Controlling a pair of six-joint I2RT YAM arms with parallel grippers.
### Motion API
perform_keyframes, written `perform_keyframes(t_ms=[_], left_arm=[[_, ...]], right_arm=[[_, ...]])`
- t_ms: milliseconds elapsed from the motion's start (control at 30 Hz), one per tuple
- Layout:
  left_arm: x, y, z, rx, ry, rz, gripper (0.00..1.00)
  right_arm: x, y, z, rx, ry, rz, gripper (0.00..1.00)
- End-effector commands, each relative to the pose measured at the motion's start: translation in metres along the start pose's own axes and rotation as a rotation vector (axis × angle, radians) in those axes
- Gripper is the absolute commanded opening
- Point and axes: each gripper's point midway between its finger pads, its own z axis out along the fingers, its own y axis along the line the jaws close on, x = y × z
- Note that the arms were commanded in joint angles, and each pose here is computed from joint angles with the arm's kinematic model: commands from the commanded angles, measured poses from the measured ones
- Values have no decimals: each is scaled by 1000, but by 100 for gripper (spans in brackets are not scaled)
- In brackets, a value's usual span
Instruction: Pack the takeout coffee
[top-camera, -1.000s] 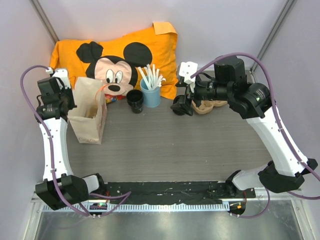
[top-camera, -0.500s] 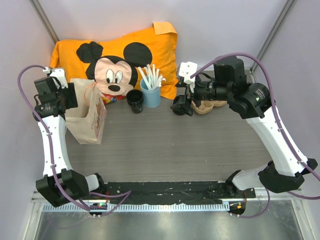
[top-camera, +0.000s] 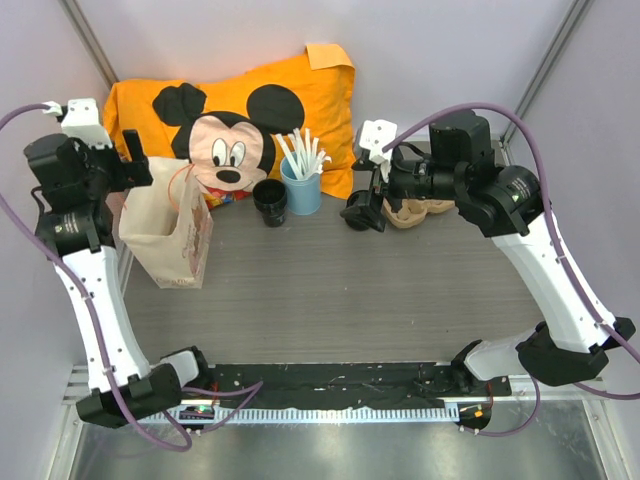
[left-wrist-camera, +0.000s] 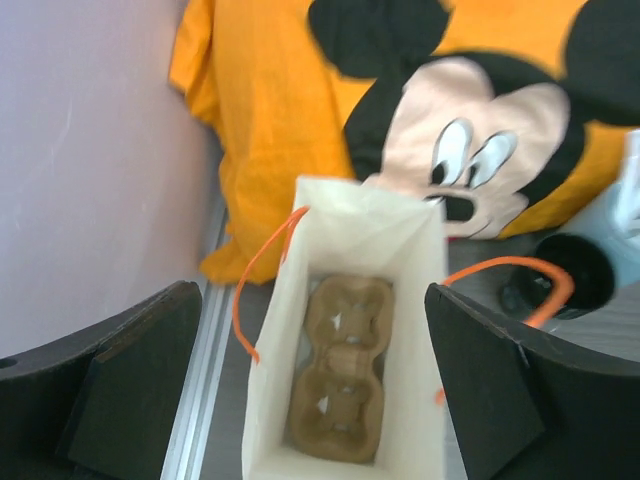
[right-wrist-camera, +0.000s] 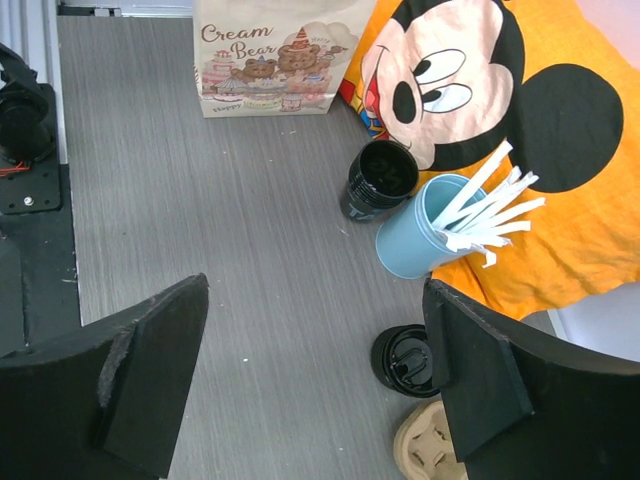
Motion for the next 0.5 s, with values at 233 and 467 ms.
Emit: perform_keyframes(t_ms=[233, 467], left_arm=[[-76, -107, -106, 587, -273, 121, 100], [-52, -162, -117, 804, -205, 239, 100]], right_arm=[[-16, -41, -7, 168, -82, 85, 92], [-6, -80, -13, 267, -98, 186, 93]])
